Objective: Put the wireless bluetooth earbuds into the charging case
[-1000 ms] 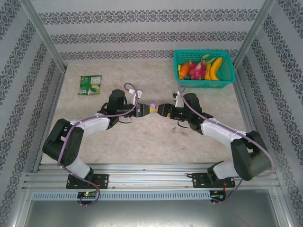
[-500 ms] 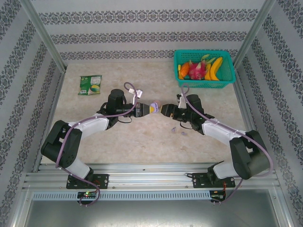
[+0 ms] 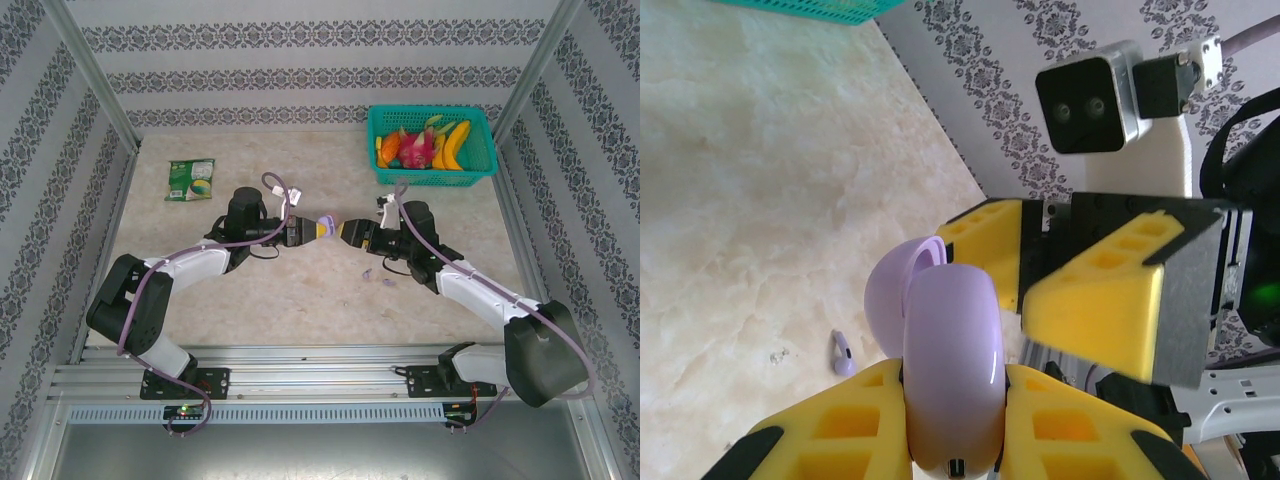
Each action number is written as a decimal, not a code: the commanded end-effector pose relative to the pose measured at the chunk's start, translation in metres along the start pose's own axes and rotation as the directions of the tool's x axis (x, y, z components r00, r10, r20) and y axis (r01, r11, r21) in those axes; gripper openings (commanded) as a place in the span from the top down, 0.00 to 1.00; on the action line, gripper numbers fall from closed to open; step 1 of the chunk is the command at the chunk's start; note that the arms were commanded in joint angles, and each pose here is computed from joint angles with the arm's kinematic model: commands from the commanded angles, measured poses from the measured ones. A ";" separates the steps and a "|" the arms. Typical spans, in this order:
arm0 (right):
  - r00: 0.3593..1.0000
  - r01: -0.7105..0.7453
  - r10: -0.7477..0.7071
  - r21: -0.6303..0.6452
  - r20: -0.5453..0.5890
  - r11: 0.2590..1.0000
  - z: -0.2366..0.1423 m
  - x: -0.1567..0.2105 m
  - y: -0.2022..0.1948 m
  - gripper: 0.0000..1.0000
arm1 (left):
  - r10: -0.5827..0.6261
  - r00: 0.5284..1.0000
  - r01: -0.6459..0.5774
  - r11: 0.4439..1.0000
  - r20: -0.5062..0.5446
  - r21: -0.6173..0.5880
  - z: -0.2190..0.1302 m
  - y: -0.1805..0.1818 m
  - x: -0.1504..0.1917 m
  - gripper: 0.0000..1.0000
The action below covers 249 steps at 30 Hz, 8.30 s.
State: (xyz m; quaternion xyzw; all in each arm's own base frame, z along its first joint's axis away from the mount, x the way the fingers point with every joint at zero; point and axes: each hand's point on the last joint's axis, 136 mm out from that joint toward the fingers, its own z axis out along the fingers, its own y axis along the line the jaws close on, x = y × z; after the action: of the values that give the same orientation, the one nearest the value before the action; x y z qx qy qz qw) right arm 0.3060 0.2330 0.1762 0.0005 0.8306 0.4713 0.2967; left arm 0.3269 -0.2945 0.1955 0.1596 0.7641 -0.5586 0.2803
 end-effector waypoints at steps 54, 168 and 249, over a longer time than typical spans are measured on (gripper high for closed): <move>0.998 0.020 -0.029 -0.158 -0.059 0.987 0.008 -0.018 0.009 0.51 | 0.061 0.998 -0.060 0.986 -0.007 0.157 0.012 -0.038 -0.021 0.93; 0.732 0.667 -0.636 0.071 -0.244 0.741 0.035 -0.034 0.025 1.00 | 0.079 0.870 -0.044 0.996 -0.487 0.083 -0.015 -0.007 -0.025 0.27; 0.998 -0.009 0.041 0.505 -0.052 0.863 -0.046 -0.018 -0.057 0.35 | 0.332 0.940 -0.340 0.928 -0.079 -0.151 -0.023 -0.033 -0.071 1.00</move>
State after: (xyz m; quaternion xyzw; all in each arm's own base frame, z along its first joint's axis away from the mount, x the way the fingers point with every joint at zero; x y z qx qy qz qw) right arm 0.3213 0.1748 0.1898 -0.0163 0.9139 0.2628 0.3090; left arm 0.3341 -0.2808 0.2465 0.3109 0.7833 -0.4635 0.2739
